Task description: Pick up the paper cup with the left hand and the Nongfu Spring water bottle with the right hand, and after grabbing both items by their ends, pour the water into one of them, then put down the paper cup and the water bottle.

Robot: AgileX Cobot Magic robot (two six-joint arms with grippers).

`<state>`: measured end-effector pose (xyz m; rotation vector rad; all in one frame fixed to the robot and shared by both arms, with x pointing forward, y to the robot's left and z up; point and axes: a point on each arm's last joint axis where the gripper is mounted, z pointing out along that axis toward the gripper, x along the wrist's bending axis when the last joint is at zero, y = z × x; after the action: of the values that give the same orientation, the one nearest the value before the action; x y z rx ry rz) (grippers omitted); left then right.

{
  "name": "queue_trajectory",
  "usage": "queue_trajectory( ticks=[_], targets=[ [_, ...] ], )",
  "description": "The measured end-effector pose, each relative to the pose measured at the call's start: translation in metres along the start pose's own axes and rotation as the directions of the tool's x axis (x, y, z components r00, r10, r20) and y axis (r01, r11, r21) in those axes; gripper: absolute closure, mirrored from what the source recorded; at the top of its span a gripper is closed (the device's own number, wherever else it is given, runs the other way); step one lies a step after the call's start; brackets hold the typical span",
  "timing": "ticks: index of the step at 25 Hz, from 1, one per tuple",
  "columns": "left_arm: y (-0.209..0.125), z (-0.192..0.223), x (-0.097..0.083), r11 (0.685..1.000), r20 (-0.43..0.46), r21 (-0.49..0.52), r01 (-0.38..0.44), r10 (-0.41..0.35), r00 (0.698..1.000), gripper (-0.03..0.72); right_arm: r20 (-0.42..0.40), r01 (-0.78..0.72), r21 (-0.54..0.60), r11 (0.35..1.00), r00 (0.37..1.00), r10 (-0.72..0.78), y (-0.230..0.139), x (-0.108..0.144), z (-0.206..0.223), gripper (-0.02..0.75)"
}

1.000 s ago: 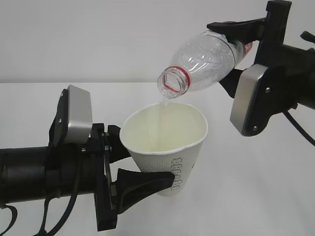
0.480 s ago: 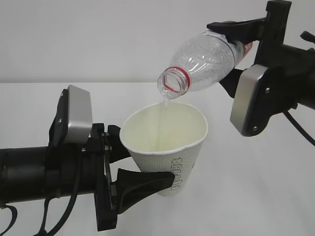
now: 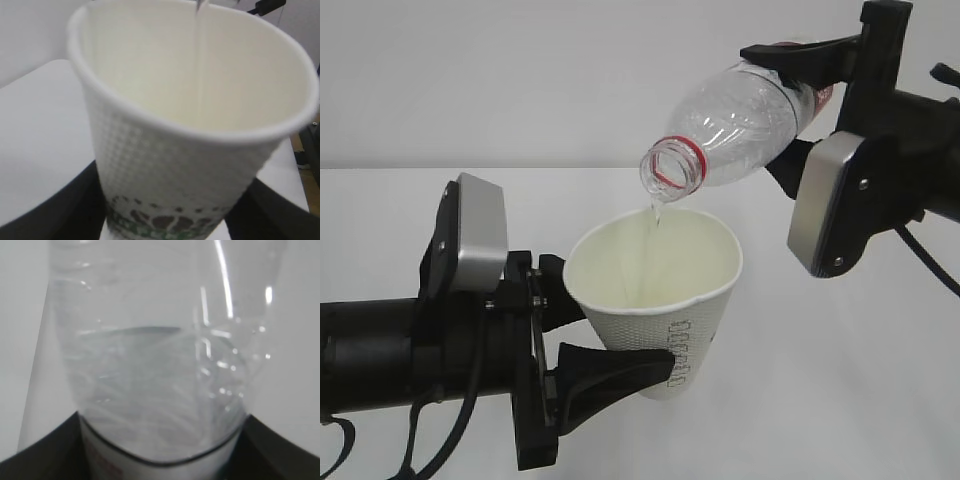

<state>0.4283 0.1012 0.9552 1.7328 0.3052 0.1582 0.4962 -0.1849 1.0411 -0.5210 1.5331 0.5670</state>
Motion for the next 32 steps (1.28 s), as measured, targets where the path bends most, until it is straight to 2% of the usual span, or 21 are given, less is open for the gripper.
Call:
queue_trajectory(
  ticks=[32],
  targets=[
    [0.0000,0.0000,0.0000,1.000,0.000,0.000,0.000,0.000,1.000,0.199,0.013,0.002,-0.007,1.000,1.000,-0.002,0.0006,-0.0012,0.0000,0.253]
  ],
)
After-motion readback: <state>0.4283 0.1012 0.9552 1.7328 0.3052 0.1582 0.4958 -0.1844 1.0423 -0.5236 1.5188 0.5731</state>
